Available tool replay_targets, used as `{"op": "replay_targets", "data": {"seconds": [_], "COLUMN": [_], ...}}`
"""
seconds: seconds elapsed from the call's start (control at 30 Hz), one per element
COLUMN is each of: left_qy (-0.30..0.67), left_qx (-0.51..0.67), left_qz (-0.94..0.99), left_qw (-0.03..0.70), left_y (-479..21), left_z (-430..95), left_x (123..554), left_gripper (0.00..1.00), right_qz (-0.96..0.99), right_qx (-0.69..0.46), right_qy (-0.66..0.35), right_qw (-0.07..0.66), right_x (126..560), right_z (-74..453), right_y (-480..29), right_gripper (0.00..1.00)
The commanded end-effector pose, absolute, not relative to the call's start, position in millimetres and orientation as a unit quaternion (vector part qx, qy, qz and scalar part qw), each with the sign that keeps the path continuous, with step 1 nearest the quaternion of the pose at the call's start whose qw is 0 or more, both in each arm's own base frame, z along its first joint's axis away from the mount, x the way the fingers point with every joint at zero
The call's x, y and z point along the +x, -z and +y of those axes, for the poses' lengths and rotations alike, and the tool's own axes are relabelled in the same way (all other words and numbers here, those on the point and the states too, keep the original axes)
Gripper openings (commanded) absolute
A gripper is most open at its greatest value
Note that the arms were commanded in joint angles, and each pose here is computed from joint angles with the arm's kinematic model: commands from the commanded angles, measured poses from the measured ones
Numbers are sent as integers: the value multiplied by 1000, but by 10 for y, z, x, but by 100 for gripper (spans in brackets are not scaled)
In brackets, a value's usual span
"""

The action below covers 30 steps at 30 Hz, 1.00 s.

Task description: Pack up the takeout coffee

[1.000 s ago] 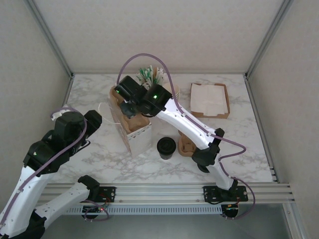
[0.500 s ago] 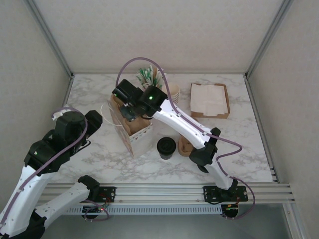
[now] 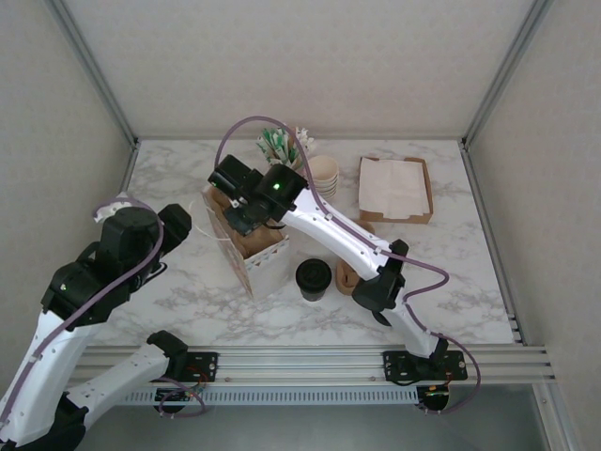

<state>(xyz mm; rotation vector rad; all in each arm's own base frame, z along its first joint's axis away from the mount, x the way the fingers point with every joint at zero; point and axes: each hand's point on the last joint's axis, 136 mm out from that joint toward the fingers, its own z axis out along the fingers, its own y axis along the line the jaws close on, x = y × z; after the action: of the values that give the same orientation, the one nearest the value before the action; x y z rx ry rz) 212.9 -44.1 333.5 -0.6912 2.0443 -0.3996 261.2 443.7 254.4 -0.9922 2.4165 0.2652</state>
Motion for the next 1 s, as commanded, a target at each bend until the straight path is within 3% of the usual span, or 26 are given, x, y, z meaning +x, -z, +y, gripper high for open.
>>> {"op": "replay_targets", "data": {"seconds": [0.0,0.97], "left_qy": [142,136], "left_qx": [-268,-270], "left_qz": [833,842], "left_qw": [462,446], "left_y": [-3382,-3264], "left_z": [-389,-431], "left_x": [2102,2133], "left_gripper": [75,75], "right_qz": [886,882], "right_qx": [-385,-425], "right_qy": [-93,-68], "right_qw": [241,194], "right_x": [2533,2608], "right_z": [4457,4627], "right_y": [-2486,-1865], "right_gripper": [23,27]}}
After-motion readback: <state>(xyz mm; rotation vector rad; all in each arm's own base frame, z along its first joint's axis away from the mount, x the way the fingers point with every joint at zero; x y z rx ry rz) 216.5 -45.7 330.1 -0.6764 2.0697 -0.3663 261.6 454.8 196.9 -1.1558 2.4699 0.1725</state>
